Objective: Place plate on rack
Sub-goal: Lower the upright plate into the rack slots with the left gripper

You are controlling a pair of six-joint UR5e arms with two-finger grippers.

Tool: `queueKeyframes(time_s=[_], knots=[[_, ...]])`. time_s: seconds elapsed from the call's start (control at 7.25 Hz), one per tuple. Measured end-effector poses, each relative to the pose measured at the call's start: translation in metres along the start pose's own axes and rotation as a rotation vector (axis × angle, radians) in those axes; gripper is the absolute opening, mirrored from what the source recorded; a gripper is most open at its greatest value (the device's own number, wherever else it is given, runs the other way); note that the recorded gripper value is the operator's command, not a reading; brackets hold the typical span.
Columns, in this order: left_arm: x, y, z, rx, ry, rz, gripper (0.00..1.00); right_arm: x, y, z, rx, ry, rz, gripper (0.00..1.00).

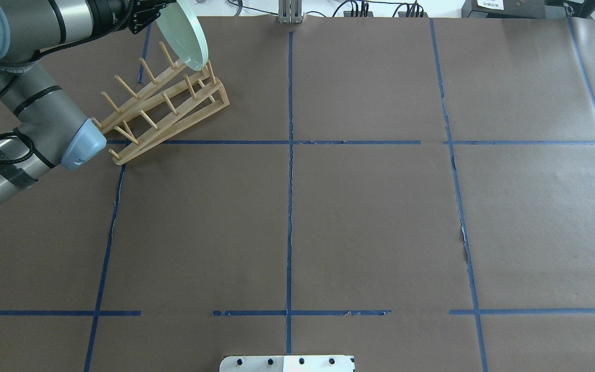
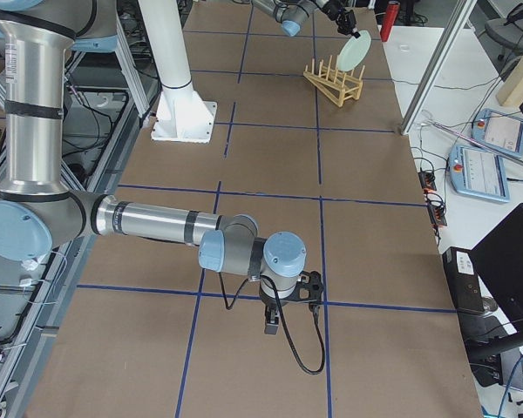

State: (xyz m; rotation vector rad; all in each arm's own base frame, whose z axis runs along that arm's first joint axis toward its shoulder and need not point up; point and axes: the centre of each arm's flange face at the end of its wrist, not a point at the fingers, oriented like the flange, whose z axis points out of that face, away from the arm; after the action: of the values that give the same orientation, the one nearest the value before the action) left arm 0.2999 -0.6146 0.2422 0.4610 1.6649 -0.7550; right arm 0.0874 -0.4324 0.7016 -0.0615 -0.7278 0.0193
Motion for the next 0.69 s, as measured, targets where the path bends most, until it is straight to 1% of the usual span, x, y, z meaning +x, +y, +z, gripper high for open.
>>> queueKeyframes(time_s=[0.28,0.69], knots=[[-0.016,-0.003,0.009,-0.001,-0.012,-0.001,0.0,0.0,0.0,0.0,0.0,0.0,0.0,1.0],[-0.036,0.006,0.028,-0.016,-0.046,0.001,0.0,0.0,0.0,0.0,0.0,0.0,-0.001,1.0]])
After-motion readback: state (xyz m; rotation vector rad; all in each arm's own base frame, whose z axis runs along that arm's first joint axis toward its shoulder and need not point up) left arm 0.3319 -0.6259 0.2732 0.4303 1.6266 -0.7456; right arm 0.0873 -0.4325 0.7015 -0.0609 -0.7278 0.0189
